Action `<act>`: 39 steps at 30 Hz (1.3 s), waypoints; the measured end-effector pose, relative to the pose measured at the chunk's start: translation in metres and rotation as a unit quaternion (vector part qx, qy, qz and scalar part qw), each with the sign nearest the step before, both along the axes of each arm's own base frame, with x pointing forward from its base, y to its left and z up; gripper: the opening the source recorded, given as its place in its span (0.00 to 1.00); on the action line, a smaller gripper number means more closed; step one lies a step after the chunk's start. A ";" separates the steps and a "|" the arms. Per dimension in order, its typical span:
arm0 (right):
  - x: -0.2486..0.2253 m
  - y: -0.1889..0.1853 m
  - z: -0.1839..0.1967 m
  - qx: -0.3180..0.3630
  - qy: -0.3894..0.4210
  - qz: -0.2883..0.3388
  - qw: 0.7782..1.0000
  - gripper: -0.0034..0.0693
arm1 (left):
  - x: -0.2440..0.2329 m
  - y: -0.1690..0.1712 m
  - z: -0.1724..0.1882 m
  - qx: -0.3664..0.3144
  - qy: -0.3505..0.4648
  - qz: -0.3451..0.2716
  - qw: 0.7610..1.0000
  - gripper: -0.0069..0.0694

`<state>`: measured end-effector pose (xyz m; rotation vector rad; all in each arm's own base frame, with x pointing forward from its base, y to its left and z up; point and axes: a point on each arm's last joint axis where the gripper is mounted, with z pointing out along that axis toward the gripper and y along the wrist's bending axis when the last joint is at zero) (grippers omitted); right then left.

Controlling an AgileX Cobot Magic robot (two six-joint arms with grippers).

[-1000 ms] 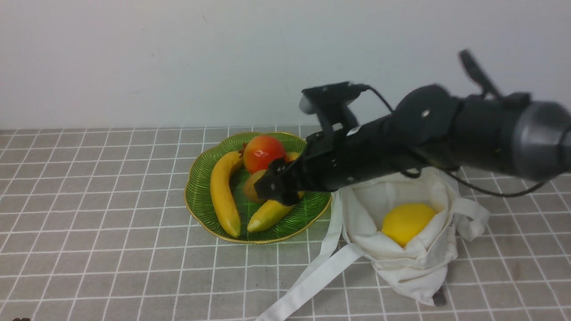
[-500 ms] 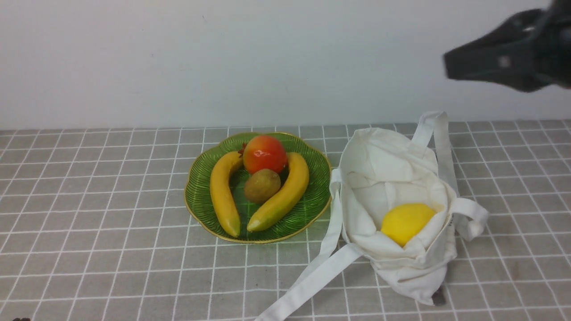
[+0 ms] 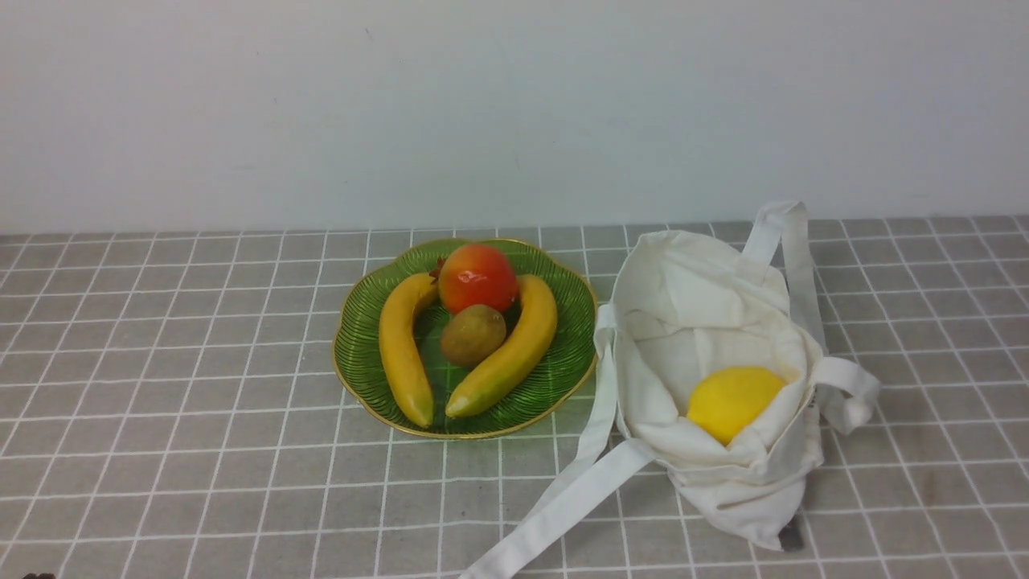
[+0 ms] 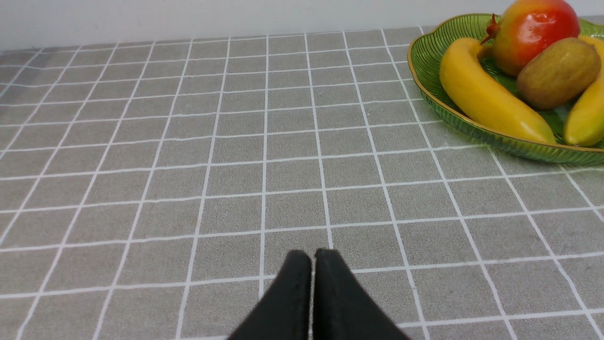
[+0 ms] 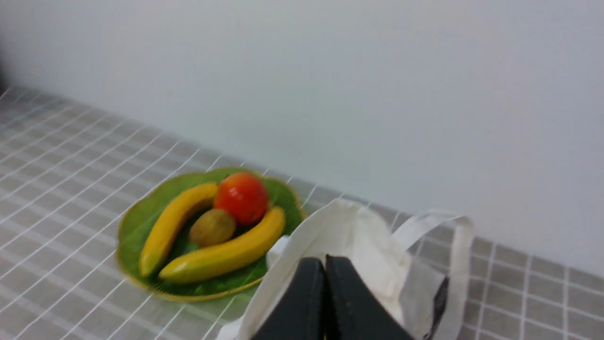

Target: Take the fruit out of the bag on the grey coffee tablecloth and place them on the plate.

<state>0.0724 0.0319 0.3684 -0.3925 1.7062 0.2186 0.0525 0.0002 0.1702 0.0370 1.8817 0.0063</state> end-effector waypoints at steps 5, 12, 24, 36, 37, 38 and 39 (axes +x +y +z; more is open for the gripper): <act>0.007 -0.011 -0.051 0.032 -0.055 -0.072 0.995 0.03 | 0.000 0.000 0.000 0.000 0.000 0.000 1.000 0.08; 0.012 -0.017 -0.064 0.069 -0.069 -0.105 0.990 0.03 | 0.000 0.000 0.000 0.000 0.000 0.000 1.000 0.08; 0.011 -0.012 -0.071 0.066 -0.032 -0.079 0.994 0.03 | 0.000 0.000 0.000 0.000 0.000 0.000 1.000 0.08; 0.010 -0.010 -0.074 0.078 -0.013 -0.072 0.994 0.03 | 0.000 0.000 0.000 0.000 0.000 0.000 1.000 0.08; 0.008 -0.010 -0.077 0.088 -0.009 -0.074 0.993 0.03 | 0.000 0.000 0.000 0.000 0.000 0.000 1.000 0.08; 0.006 -0.011 -0.082 0.091 -0.003 -0.078 0.993 0.03 | 0.000 0.000 0.000 0.000 0.000 0.000 1.000 0.08; 0.004 -0.012 -0.086 0.093 -0.003 -0.082 0.992 0.03 | 0.000 0.000 0.000 0.000 0.000 0.000 1.000 0.08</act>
